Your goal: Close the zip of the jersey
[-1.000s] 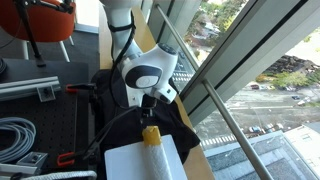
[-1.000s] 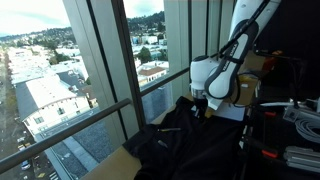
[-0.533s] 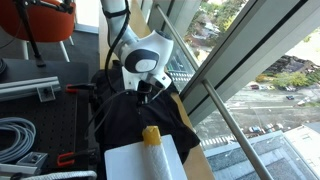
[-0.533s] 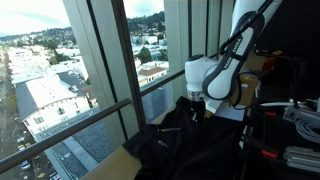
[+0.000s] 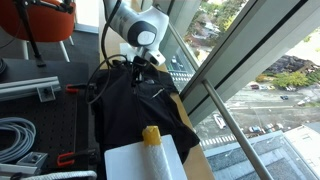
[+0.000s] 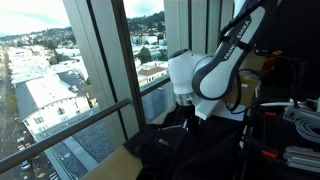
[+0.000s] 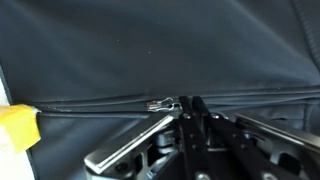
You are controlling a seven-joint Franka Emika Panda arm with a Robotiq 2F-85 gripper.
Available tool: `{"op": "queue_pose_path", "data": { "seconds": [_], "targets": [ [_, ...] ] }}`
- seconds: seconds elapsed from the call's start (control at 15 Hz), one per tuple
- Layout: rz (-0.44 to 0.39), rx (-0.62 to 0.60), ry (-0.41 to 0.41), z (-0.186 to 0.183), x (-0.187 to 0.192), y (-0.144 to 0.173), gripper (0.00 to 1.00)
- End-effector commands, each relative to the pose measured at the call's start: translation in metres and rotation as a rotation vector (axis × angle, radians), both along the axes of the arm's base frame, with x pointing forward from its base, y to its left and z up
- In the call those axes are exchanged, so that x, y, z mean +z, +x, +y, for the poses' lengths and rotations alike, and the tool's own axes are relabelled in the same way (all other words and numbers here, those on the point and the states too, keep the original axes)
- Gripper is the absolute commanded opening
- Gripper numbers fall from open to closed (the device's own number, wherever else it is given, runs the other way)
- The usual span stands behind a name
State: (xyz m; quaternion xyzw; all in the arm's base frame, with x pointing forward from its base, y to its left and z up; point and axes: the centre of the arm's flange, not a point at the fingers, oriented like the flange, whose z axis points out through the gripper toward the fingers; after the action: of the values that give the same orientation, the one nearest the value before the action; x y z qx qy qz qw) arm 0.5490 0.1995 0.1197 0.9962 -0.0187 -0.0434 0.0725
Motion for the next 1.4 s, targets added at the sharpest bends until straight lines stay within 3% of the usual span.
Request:
{"op": "queue_pose_path", "data": {
  "seconds": [0.0,0.27,0.67,1.33],
  "targets": [
    [0.065,-0.019,0.020,0.054,0.016,0.005,0.02],
    [0.147,-0.009,0.062,0.097,0.026,0.009,0.02],
    [0.236,0.009,0.212,0.160,0.040,0.026,0.02],
    [0.325,-0.039,0.290,0.233,0.036,0.036,0.02]
  ]
}}
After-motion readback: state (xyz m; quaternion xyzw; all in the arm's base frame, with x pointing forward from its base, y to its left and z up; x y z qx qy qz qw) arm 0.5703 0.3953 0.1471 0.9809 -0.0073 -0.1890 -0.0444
